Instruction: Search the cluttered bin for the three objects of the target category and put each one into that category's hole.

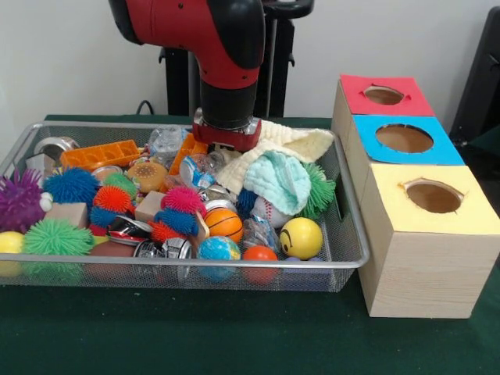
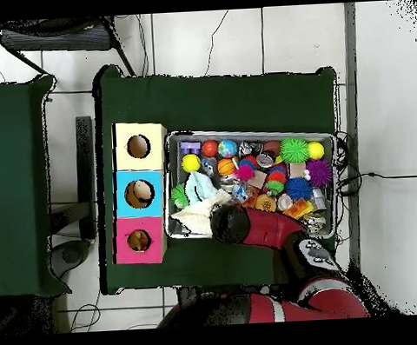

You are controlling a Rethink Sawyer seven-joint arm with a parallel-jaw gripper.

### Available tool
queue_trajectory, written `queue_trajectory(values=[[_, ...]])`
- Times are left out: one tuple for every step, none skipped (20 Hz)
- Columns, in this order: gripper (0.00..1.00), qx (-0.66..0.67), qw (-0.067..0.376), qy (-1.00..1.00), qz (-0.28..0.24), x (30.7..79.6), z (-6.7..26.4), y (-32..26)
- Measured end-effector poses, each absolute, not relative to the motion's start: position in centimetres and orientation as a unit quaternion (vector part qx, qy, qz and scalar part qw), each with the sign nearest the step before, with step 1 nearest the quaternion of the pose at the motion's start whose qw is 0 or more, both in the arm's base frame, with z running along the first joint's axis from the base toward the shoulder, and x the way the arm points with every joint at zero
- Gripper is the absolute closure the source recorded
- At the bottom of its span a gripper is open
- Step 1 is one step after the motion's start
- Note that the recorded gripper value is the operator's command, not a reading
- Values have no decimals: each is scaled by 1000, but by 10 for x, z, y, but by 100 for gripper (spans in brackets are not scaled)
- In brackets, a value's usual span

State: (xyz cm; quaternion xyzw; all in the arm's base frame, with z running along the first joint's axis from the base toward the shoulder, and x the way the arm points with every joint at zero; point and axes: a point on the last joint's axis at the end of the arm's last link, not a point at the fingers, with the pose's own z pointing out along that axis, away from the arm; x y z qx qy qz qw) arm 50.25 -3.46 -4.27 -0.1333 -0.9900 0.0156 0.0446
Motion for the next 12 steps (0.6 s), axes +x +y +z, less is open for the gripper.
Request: queue_trajectory(values=[[0, -132, 44, -990, 17, 504, -43, -36], [0, -131, 44, -990, 19, 505, -42, -38], [0, -129, 44, -990, 21, 506, -42, -40], [0, -126, 46, -991, 24, 508, -42, -43], [0, -124, 47, -991, 25, 509, -42, -44], [0, -121, 50, -991, 26, 510, -41, -45], [0, -119, 51, -991, 27, 510, -41, -46], [0, -116, 57, -991, 29, 512, -41, -48], [0, -113, 62, -991, 30, 513, -40, -50], [0, -112, 65, -991, 32, 514, -40, -51], [0, -110, 70, -991, 34, 515, -39, -53], [0, -108, 74, -991, 36, 515, -38, -55]])
